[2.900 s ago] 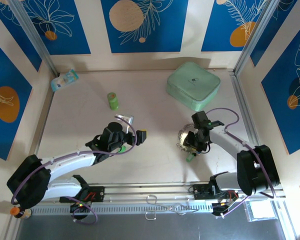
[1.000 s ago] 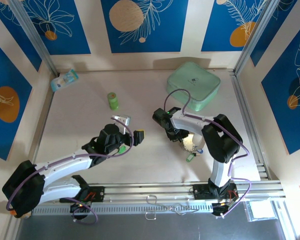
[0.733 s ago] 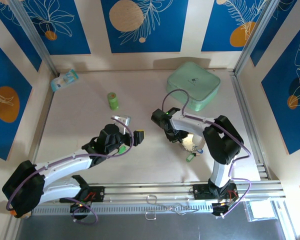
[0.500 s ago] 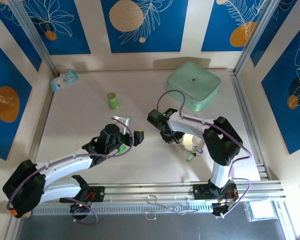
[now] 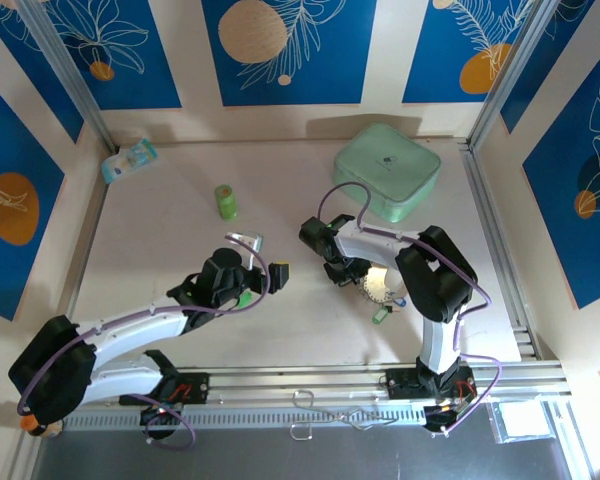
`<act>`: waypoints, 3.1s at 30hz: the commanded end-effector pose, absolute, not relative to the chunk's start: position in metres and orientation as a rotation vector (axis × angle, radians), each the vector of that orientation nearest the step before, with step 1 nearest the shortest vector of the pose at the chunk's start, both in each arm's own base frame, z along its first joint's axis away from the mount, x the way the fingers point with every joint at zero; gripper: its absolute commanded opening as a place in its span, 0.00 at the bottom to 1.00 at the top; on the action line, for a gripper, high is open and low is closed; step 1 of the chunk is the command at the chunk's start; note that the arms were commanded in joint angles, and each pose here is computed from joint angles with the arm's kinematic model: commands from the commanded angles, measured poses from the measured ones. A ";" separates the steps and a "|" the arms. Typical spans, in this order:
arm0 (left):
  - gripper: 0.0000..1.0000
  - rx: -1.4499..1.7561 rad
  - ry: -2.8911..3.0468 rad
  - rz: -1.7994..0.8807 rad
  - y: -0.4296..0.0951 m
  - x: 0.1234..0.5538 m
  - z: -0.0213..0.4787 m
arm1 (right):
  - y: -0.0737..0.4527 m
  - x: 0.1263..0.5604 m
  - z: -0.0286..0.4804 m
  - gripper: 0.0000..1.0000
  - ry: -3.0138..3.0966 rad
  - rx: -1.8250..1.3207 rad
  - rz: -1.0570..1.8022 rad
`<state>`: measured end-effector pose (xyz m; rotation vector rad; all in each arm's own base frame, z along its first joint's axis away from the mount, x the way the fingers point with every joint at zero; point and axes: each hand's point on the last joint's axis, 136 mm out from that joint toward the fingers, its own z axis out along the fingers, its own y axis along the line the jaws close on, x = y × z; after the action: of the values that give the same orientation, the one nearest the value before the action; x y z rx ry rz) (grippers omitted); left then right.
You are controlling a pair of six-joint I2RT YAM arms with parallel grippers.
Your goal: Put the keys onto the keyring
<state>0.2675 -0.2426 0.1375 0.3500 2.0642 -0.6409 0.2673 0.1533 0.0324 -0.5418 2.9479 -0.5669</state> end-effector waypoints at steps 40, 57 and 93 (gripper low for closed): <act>0.99 0.352 2.037 -0.633 -0.241 0.267 0.150 | 0.120 0.265 0.029 0.21 2.977 -0.500 -0.790; 0.99 0.364 2.028 -0.630 -0.245 0.269 0.156 | 0.128 0.271 0.051 0.00 2.918 -0.508 -0.707; 1.00 0.317 2.027 -0.588 -0.223 0.260 0.148 | 0.216 0.250 0.037 0.09 2.983 -0.668 -0.048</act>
<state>0.2622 -0.2256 0.1475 0.3371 2.0340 -0.5876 0.2460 0.2196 0.0338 -0.7085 2.9728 0.0130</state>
